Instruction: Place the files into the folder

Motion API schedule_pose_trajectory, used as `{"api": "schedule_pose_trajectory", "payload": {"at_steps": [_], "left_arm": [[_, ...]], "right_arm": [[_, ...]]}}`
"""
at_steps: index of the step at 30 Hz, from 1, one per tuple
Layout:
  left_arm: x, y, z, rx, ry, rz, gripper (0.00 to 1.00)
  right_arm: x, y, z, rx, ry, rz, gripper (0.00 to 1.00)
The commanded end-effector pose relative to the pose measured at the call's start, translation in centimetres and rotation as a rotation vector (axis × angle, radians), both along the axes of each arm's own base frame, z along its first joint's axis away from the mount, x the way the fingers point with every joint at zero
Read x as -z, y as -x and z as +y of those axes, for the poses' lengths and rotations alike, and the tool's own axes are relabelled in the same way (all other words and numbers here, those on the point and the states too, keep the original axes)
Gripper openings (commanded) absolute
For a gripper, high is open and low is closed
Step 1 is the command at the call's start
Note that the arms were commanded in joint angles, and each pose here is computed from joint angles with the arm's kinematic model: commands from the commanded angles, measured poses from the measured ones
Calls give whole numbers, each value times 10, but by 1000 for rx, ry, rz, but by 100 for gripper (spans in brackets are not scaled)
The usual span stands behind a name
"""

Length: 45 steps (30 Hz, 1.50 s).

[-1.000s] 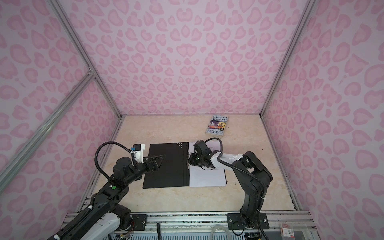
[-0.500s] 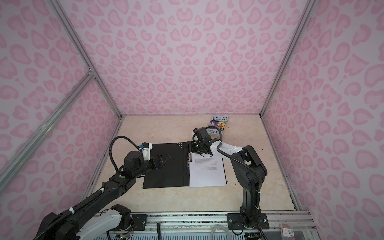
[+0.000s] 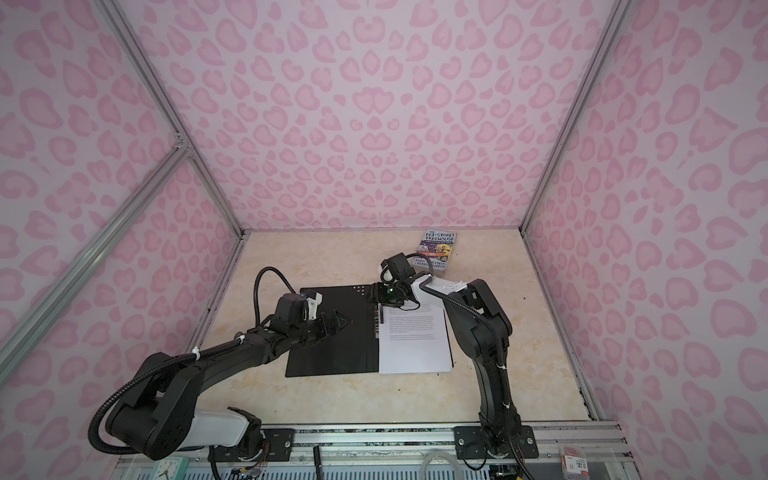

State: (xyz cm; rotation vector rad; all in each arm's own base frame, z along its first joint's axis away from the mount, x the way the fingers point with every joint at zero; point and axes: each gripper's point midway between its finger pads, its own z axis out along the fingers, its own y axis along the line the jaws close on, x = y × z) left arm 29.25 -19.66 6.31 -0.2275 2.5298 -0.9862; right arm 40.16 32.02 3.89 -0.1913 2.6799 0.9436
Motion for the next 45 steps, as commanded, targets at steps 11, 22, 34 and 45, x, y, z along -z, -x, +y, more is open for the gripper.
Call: {"api": "schedule_pose_trajectory", "payload": {"at_steps": [11, 22, 34, 45], "left_arm": [[24, -1, 0, -20, 4, 118, 99], [25, -1, 1, -24, 7, 124, 99], [24, -2, 5, -41, 13, 125, 99], [19, -2, 5, -39, 33, 118, 99]], "right_arm": [[7, 7, 11, -51, -38, 52, 61], [-18, 10, 22, -124, -80, 18, 60], [-43, 25, 37, -188, -52, -30, 58], [-49, 77, 22, -144, -82, -29, 58]]}}
